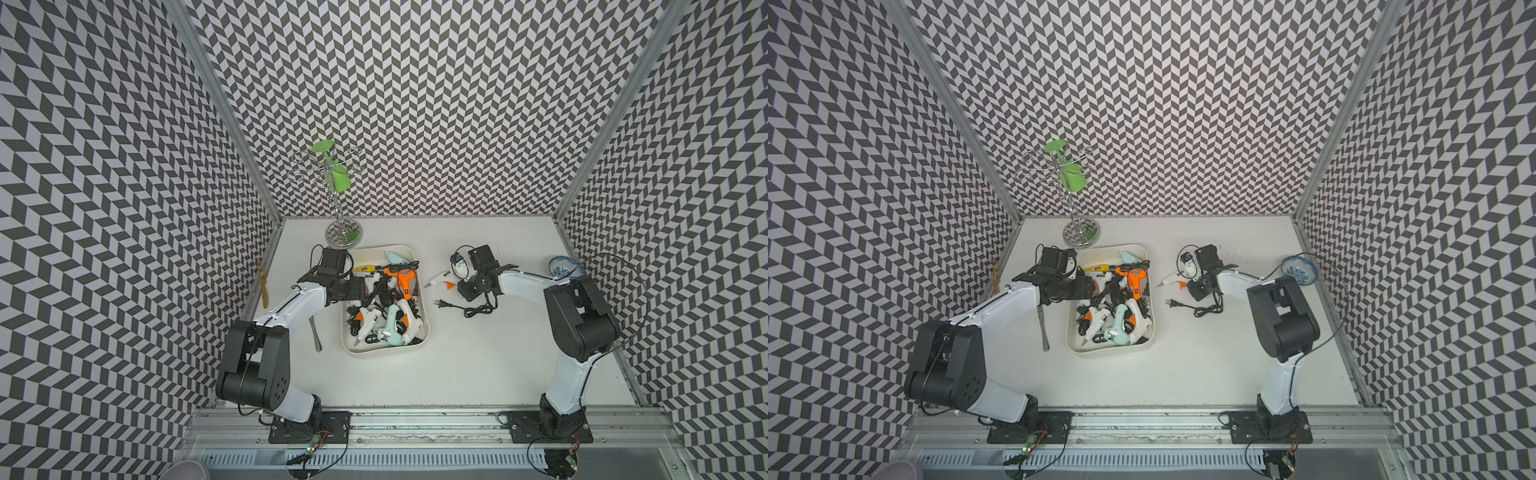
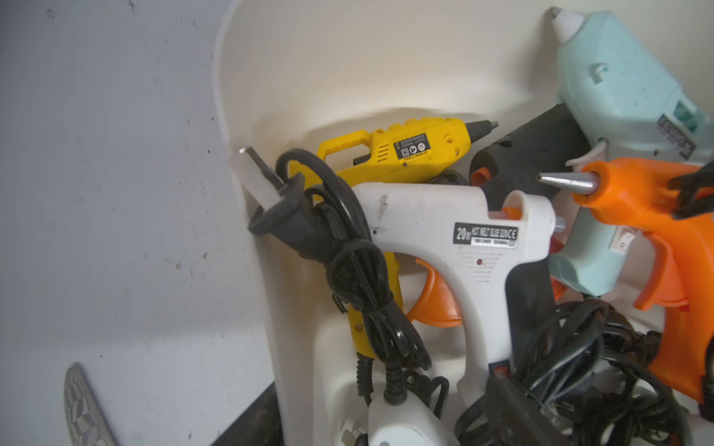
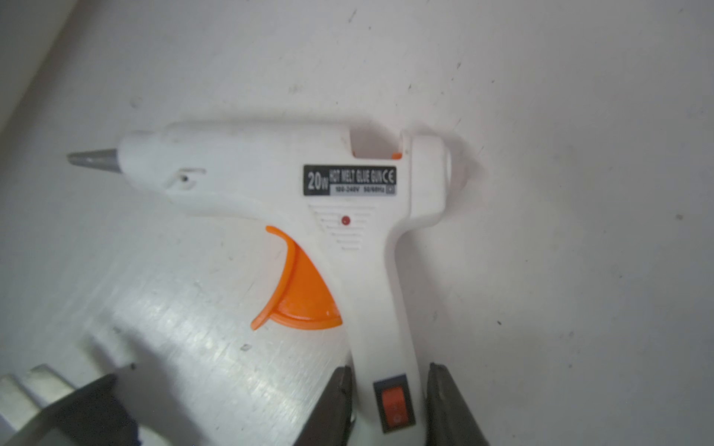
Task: Put the hot melt glue gun into the storage box
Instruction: Pick up the hot melt adhesive gun from the center of the board, then move the storage box to the center of the board.
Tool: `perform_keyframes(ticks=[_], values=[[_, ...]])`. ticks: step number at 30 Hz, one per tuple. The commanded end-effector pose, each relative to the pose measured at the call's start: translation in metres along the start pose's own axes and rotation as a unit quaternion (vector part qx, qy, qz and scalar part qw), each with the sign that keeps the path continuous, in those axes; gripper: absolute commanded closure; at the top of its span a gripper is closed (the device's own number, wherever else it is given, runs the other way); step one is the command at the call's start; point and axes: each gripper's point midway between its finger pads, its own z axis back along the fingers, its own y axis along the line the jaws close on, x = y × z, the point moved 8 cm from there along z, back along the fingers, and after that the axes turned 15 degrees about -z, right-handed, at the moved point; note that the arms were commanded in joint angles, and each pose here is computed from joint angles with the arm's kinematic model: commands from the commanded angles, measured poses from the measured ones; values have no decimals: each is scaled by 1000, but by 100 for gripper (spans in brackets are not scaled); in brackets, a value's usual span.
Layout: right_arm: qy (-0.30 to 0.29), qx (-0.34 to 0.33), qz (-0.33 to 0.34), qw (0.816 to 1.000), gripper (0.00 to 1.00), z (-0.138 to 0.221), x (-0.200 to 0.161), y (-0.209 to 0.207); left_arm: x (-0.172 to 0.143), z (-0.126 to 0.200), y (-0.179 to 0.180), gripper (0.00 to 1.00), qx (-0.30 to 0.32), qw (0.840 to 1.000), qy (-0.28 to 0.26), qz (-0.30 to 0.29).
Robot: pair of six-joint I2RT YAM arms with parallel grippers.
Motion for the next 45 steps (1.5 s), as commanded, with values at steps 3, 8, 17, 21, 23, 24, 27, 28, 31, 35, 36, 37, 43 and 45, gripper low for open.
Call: perform_keyframes(ticks=[3,8,17,21,23,24,27,28,31,35,36,37,43,45], values=[[-50,-18,-50,997,95,42,24,-1,-1,-4,-7,21,-38,999,-14,26],[-95,2,-72,993,97,85,50,4,4,-4,-13,23,-54,997,-32,46],[-161,26,-99,982,97,173,100,14,22,-5,-38,25,-96,989,-73,86],[-220,54,-97,969,96,221,121,32,33,-10,-48,25,-129,982,-85,109],[-247,69,-88,963,96,242,126,47,40,-14,-55,25,-155,977,-87,121],[-259,70,-88,959,96,254,130,53,45,-16,-58,25,-166,974,-87,126],[-272,79,-91,955,96,284,136,72,55,-20,-71,25,-180,971,-92,125],[-274,85,-90,954,96,292,137,79,59,-20,-76,25,-184,971,-94,122],[-288,109,-82,948,95,318,136,104,67,-23,-87,25,-196,970,-89,114],[-305,164,-64,936,95,344,128,140,73,-10,-79,23,-175,972,-104,113],[-307,182,-59,932,95,347,126,148,75,-3,-72,22,-166,973,-112,116],[-308,198,-56,929,95,351,124,155,77,5,-65,21,-160,973,-122,116],[-304,273,-56,911,95,349,106,184,84,64,-12,19,-85,974,-177,116],[-293,287,-56,910,95,338,99,191,79,77,10,17,-53,974,-183,125]])
